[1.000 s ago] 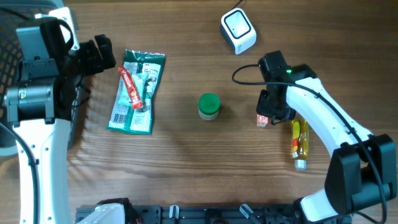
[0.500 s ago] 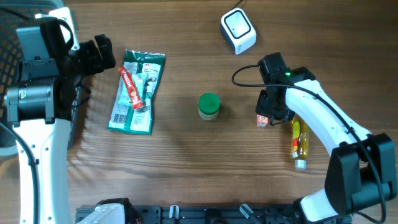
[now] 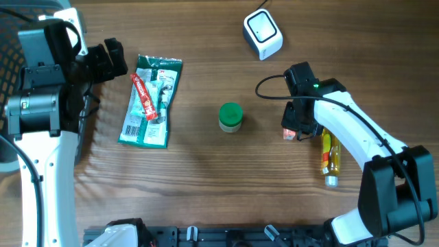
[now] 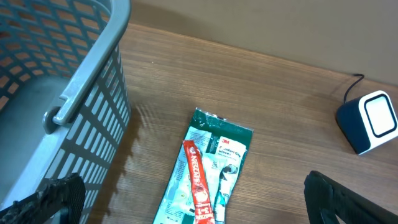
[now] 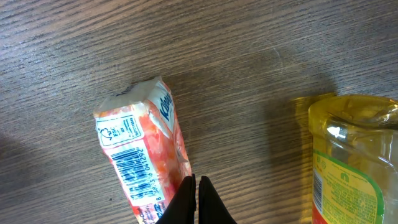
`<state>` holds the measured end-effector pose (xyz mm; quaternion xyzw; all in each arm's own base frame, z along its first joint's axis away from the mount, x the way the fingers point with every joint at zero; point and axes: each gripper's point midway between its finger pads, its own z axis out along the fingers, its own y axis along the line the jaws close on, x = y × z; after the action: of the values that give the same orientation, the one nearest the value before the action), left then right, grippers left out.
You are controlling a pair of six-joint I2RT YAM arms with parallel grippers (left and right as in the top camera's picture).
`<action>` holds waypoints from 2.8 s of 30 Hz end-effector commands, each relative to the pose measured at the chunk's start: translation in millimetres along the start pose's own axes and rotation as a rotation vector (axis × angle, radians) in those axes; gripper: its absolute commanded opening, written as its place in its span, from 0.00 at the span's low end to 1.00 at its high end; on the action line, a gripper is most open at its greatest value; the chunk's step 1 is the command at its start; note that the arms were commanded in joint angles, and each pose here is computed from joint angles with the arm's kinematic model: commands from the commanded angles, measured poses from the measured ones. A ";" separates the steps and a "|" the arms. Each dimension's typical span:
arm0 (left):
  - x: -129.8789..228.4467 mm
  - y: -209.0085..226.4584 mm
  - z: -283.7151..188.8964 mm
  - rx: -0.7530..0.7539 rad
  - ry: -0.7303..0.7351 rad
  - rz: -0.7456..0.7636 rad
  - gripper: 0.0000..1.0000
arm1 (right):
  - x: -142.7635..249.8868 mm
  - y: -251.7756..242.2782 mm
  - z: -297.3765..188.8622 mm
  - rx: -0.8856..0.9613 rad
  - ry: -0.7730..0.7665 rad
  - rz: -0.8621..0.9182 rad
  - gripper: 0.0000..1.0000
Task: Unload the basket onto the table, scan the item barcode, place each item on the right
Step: 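Move the right gripper to the Kleenex pack and grasp it, then lift the Kleenex pack with the right gripper up to the scanner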
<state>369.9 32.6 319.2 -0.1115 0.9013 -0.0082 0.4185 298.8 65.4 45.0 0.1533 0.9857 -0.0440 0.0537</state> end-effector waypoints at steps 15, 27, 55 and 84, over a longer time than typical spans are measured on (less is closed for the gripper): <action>-3.5 1.5 -1.4 -0.006 -0.010 0.006 1.00 | 0.7 4.7 3.5 -0.021 0.006 0.005 0.05; -3.5 1.5 -1.4 -0.006 -0.010 0.006 1.00 | 0.9 22.6 2.3 -0.117 0.019 -0.039 0.05; -3.5 1.5 -1.4 -0.006 -0.010 0.006 1.00 | 4.2 40.1 20.8 -0.438 0.057 -0.155 0.45; -3.5 1.5 -1.4 -0.006 -0.010 0.006 1.00 | 6.1 61.6 -2.4 -0.655 -0.053 -0.154 0.04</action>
<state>369.9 32.6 319.2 -0.1115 0.9013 -0.0082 0.4185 306.7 119.8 12.4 0.0718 0.9628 0.2454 0.0870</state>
